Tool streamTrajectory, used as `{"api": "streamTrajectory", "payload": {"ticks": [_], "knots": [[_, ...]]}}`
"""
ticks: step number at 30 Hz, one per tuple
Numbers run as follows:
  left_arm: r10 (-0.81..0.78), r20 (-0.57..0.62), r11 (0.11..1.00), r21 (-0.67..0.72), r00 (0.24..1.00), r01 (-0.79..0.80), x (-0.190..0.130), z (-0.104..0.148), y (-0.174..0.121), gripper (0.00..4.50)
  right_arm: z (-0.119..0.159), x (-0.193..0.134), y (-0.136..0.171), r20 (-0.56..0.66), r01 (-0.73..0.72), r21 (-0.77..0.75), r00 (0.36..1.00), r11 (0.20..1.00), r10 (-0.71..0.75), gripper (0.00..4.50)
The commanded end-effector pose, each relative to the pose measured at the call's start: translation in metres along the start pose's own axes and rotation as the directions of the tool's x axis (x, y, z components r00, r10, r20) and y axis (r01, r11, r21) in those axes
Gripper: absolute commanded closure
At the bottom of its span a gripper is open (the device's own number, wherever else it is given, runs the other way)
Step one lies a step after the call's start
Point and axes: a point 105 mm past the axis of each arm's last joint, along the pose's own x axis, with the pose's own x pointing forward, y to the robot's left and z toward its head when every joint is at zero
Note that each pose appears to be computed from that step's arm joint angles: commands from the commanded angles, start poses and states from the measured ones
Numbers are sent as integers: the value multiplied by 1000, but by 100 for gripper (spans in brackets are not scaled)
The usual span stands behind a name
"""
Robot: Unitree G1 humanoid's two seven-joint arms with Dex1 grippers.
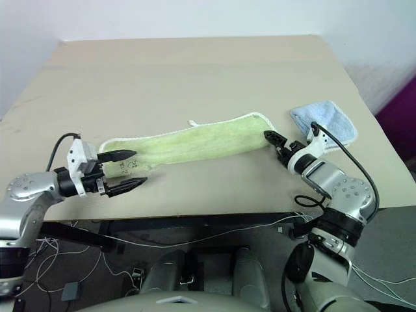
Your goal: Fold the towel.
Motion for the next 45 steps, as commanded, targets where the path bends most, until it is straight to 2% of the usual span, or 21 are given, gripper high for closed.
{"api": "streamTrajectory", "payload": {"ticks": [1, 5, 8, 19, 23, 28, 33, 37, 40, 45], "knots": [[-24, 13, 999, 27, 1000, 23, 2, 7, -4, 1, 0, 9, -3, 7, 16, 45, 1000, 999, -17, 2], [-23, 13, 999, 37, 1000, 23, 6, 5, -4, 1, 2, 19, -11, 15, 48, 99, 999, 994, -50, 2], [-31, 4, 999, 40, 1000, 31, 8, 2, -8, 0, 1, 23, -12, 16, 52, 119, 998, 992, -54, 62], [-34, 12, 999, 24, 999, 34, 14, -3, -13, 0, 7, 22, -12, 41, 49, 130, 998, 990, -55, 449], [-32, 10, 999, 22, 999, 32, 15, -5, -13, 0, 23, 15, -15, 88, 46, 132, 994, 990, -58, 449], [-21, 1, 999, 25, 1000, 21, 14, -6, -9, 0, 63, -4, -11, 175, 34, 48, 984, 998, -42, 449], [-12, -5, 1000, 27, 1000, 12, 12, -7, -8, 0, 86, -16, 0, 217, 7, -12, 976, 1000, -5, 449], [-11, -7, 1000, 25, 1000, 11, 12, -8, -9, 0, 84, -14, 10, 199, -4, -87, 980, 996, 21, 449], [-11, -9, 1000, 25, 1000, 11, 13, -9, -9, 0, 78, -10, 19, 175, 11, -229, 984, 973, 30, 449], [-12, -9, 1000, 23, 1000, 12, 13, -10, -9, 0, 55, -5, 53, 81, -39, -567, 991, 823, 103, 449]]}}
